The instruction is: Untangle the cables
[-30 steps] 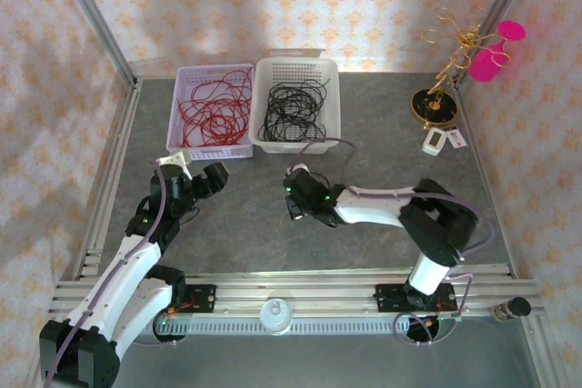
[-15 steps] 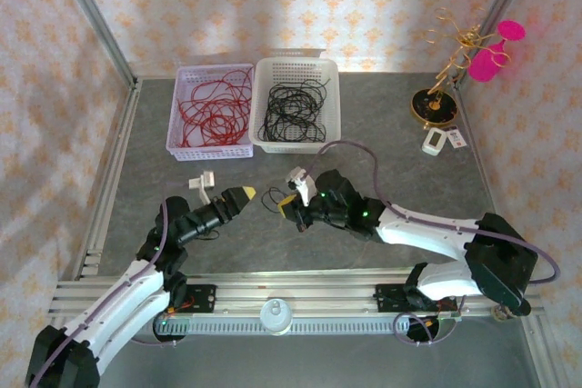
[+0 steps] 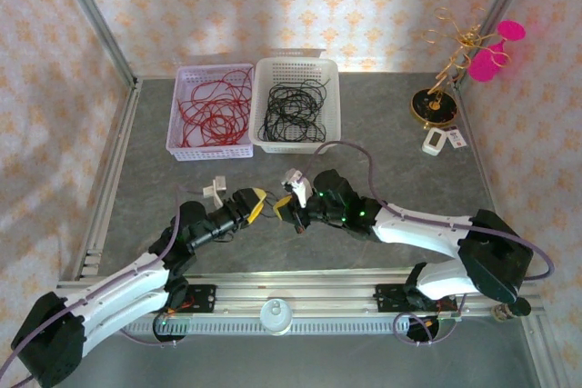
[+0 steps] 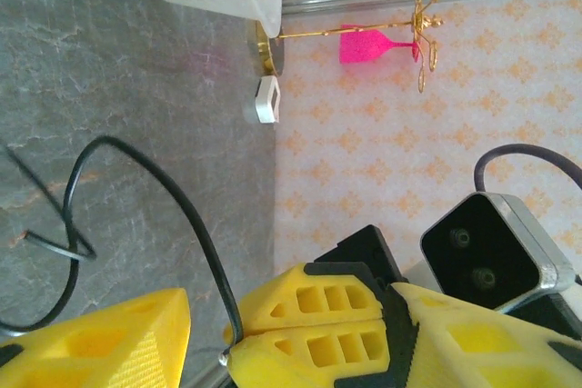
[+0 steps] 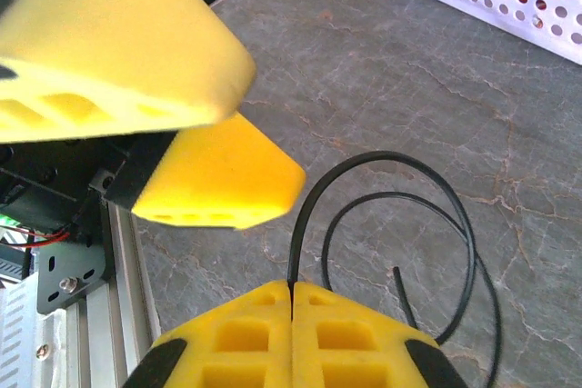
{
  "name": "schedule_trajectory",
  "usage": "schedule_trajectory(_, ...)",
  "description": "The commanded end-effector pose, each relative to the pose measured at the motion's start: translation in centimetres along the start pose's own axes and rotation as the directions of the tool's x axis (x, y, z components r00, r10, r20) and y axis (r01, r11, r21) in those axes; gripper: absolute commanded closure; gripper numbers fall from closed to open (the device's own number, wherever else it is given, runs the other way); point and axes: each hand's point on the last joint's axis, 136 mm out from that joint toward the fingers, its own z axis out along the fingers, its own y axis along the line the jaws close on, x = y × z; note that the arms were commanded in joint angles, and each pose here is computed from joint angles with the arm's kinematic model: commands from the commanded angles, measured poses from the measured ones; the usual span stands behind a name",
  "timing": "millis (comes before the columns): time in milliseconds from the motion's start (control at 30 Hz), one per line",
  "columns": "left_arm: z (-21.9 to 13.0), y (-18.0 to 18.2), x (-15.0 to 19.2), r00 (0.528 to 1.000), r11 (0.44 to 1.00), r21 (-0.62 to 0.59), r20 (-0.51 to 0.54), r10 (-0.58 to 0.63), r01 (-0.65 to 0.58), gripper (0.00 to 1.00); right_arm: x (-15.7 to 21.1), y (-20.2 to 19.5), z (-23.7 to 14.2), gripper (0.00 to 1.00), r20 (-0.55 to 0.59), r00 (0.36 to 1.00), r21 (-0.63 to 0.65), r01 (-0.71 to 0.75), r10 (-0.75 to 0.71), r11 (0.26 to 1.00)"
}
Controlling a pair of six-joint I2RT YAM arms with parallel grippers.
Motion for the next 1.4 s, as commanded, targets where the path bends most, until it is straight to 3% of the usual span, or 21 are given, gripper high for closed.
schedule_trajectory(0, 0.6, -1.7, -0.7, 0.998, 0.998, 0.041, 0.044, -0.047, 0.046, 0.43, -1.9, 0.8, 0.0, 1.0, 0.058, 0.998, -0.029, 0.033, -0.031, 0.999)
schedule_trajectory(167, 1.1, 0.3, -0.4, 0.992, 0.994, -0.012, 0.062, -0.109, 0.11, 0.43, -1.8, 0.8, 0.0, 1.0, 0.06, 0.998, -0.025, 0.029, -0.027, 0.999)
schedule_trajectory(400, 2.4, -2.2, 0.1, 0.995, 0.994, 0.053, 0.035, -0.096, 0.094, 0.46, -1.4, 0.8, 0.3, 1.0, 0.044, 0.999, -0.033, 0.023, -0.021, 0.999)
schedule_trajectory(533, 3.0, -2.3, 0.1, 0.995, 0.994, 0.055, 0.035, -0.095, 0.093, 0.57, -1.4, 0.8, 0.2, 1.0, 0.046, 0.999, -0.036, 0.017, -0.015, 0.999)
schedule_trajectory(767, 3.7, -3.5, 0.0, 0.999, 0.997, 0.066, 0.029, -0.04, 0.038, 0.93, -1.2, 0.3, -0.4, 1.0, 0.063, 0.998, 0.003, 0.019, -0.019, 1.0)
schedule_trajectory(800, 3.8, -3.5, 0.1, 1.0, 0.999, 0.047, 0.022, -0.013, 0.012, 1.0, -1.3, -0.3, -0.6, 0.94, 0.079, 0.997, 0.039, 0.015, -0.018, 0.999)
schedule_trajectory(867, 3.7, -3.1, 0.2, 0.999, 0.999, 0.003, 0.021, 0.038, -0.038, 1.0, -1.7, -1.3, -1.5, 0.72, 0.121, 0.992, 0.107, 0.002, -0.015, 0.994)
schedule_trajectory(967, 3.1, -2.6, 0.0, 0.994, 0.993, -0.059, 0.023, 0.106, -0.105, 1.0, -1.8, -2.3, -3.1, 0.56, 0.188, 0.982, 0.162, -0.025, -0.005, 0.986)
schedule_trajectory(1067, 3.1, -4.2, 1.0, 0.976, 0.977, -0.026, -0.055, 0.21, -0.211, 1.0, -2.7, -4.3, -5.7, 0.49, 0.285, 0.951, 0.172, -0.171, 0.118, 0.97)
schedule_trajectory(1233, 3.5, -5.9, 2.6, 0.906, 0.921, -0.033, -0.196, 0.375, -0.389, 1.0, -2.4, -5.8, -7.6, 0.46, 0.306, 0.911, 0.112, -0.324, 0.278, 0.939)
schedule_trajectory(1300, 3.5, -7.1, 2.9, 0.885, 0.906, 0.007, -0.209, 0.415, -0.424, 1.0, -2.1, -7.2, -8.2, 0.34, 0.316, 0.861, 0.111, -0.45, 0.397, 0.886)
schedule_trajectory(1367, 3.5, -7.9, 3.1, 0.866, 0.89, 0.027, -0.22, 0.449, -0.454, 1.0, -1.5, -8.8, -8.6, 0.34, 0.308, 0.762, 0.073, -0.615, 0.569, 0.785)
